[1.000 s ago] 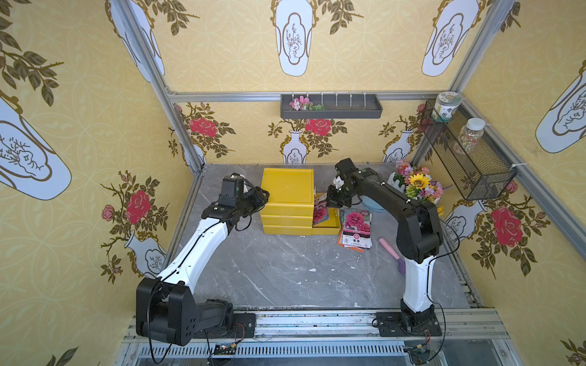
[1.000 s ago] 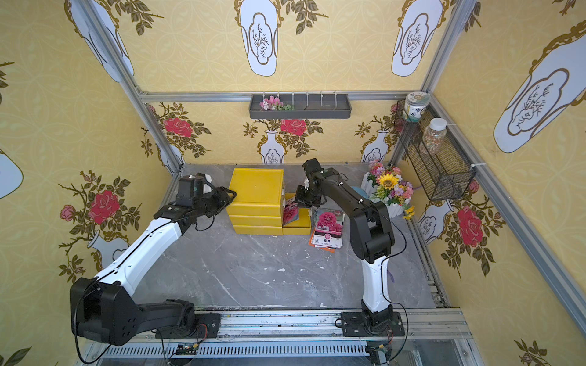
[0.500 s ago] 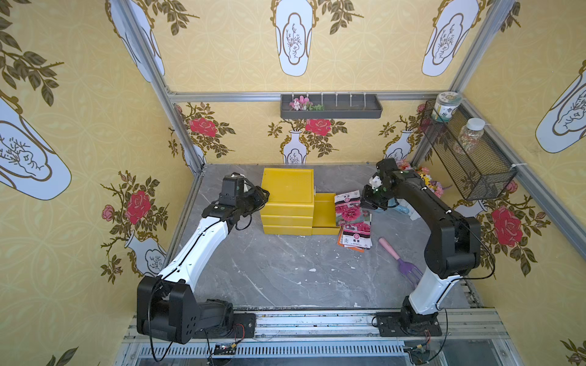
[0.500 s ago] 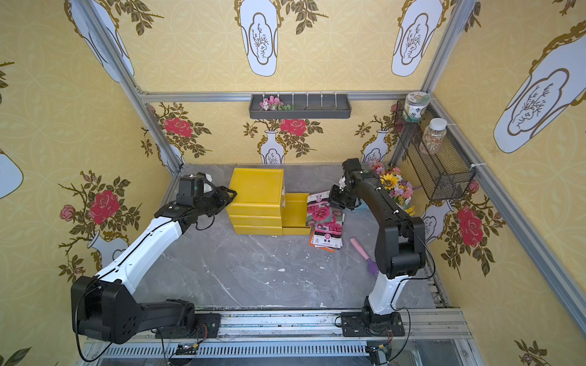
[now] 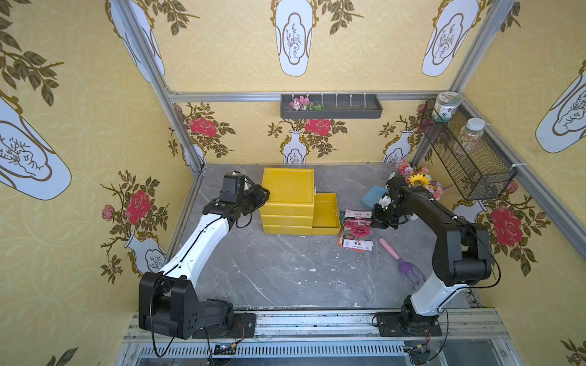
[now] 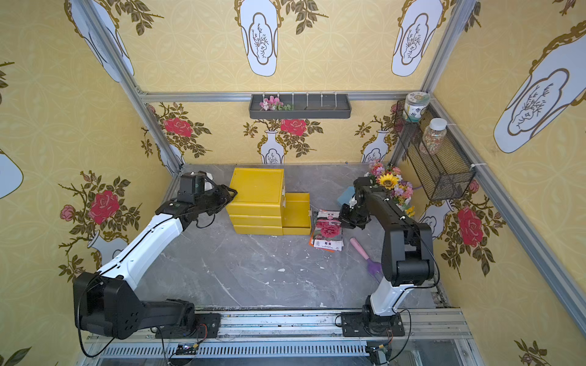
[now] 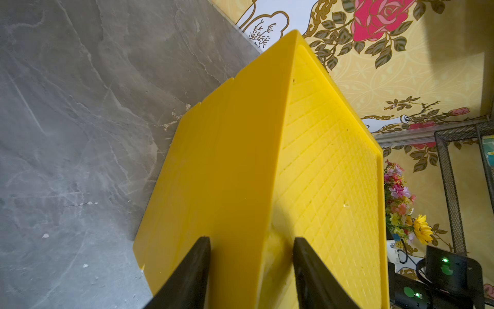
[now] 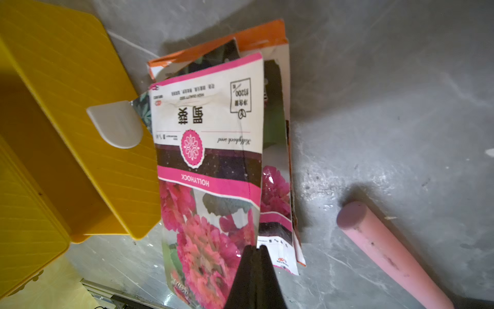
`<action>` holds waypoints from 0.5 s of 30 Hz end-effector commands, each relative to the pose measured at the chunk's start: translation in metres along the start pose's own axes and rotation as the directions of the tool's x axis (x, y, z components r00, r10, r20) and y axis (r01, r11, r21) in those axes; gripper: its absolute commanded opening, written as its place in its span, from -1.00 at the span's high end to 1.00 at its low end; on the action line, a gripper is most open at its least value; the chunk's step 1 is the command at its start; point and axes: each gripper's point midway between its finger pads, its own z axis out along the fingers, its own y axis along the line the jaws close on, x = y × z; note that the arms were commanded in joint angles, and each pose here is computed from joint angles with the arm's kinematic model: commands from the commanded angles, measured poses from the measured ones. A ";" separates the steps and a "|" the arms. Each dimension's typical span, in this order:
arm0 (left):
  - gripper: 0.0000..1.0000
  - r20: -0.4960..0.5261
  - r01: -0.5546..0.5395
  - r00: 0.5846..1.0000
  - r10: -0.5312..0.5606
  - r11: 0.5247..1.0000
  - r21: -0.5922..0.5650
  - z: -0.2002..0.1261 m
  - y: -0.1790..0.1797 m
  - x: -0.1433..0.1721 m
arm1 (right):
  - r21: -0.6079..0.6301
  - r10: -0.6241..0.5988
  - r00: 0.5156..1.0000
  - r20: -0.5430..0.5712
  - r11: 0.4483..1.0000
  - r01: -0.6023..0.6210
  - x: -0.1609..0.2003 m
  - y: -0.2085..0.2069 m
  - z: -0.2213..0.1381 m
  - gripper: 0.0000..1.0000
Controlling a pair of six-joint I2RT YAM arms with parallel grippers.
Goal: Take the seed bags out of the drawer
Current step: Place the seed packet at the center of the board.
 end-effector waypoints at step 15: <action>-0.07 -0.088 0.019 0.996 -0.029 0.993 -0.112 0.001 0.029 0.024 | -0.008 -0.138 0.990 0.031 0.990 0.138 -0.023 0.081 0.023 0.05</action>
